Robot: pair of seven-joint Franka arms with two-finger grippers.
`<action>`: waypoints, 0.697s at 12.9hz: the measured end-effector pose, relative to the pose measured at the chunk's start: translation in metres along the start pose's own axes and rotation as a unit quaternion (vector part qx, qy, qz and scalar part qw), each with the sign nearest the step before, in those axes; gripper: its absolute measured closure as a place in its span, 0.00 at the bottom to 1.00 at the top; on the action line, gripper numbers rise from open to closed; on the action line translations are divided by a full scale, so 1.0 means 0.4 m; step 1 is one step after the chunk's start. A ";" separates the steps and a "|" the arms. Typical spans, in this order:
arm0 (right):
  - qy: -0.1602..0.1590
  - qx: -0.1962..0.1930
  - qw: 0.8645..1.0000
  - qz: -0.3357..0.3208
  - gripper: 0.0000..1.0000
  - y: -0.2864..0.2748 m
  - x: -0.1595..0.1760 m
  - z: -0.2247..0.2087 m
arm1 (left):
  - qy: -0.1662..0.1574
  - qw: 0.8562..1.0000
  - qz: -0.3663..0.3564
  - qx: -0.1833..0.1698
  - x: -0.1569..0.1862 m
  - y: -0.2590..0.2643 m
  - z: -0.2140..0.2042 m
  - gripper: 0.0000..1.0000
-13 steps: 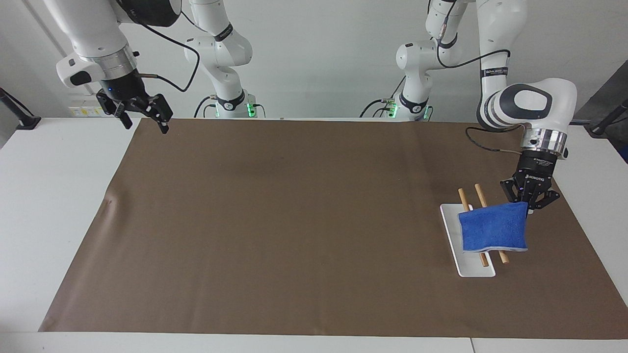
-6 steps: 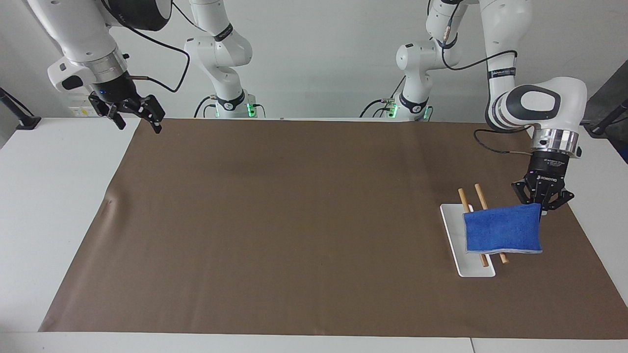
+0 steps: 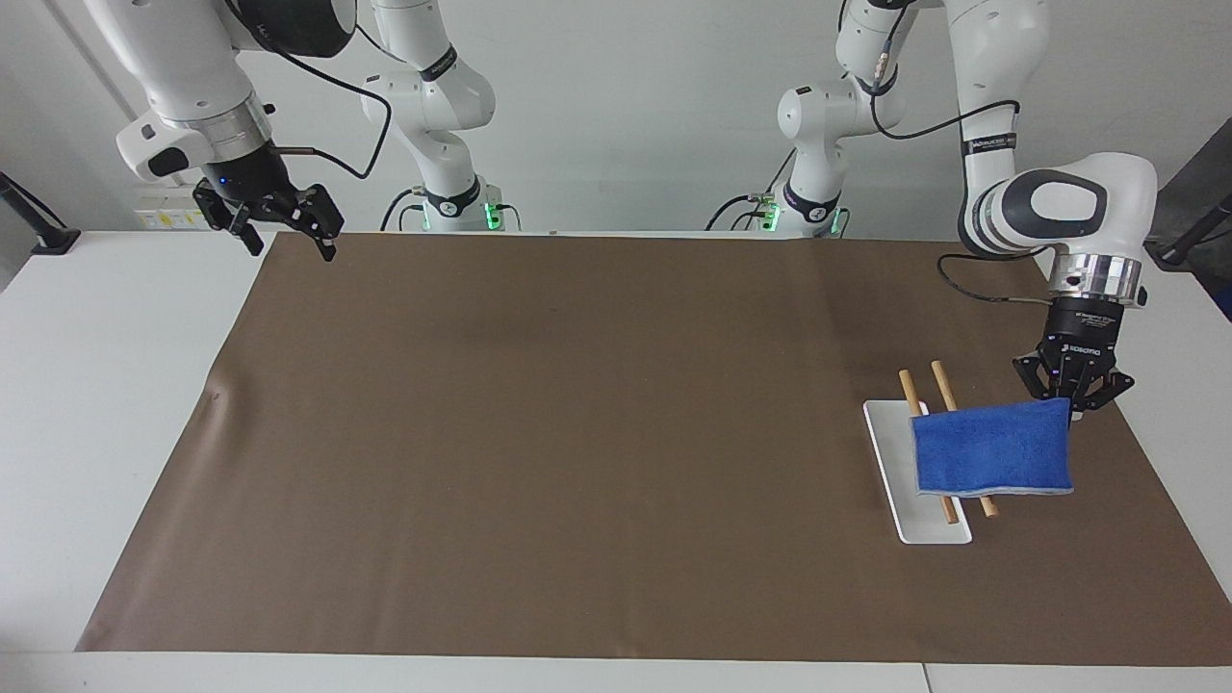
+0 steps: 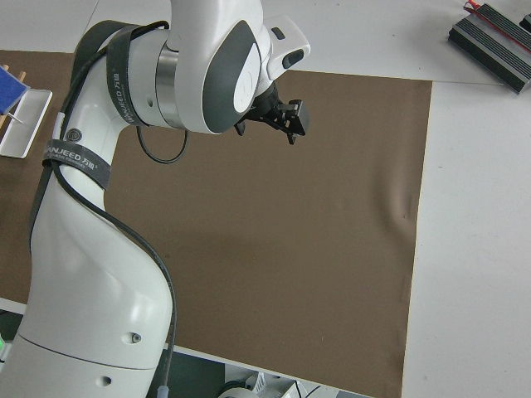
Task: Right arm passes towel to left arm to hang
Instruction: 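Lower the towel over the rack crossbar and open the left gripper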
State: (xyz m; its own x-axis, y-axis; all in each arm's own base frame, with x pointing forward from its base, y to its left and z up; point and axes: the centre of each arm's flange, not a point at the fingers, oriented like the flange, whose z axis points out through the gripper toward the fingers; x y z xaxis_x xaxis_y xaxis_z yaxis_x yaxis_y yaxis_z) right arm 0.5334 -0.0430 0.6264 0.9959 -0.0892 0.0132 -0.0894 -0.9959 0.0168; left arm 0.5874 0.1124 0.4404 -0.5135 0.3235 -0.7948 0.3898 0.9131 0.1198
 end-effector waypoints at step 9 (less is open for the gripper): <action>0.000 0.000 1.000 -0.011 0.00 -0.029 0.002 0.001 | 0.042 0.993 0.113 0.017 -0.022 0.020 -0.006 0.00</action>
State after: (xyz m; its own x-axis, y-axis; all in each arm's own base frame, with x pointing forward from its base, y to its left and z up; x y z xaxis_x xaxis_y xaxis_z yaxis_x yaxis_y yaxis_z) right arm 0.5351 -0.0314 0.6257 0.9976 -0.0676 0.0121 -0.0678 -0.9975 0.0173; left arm 0.5931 0.1175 0.4496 -0.4719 0.5392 -0.6975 0.5271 0.8068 0.2670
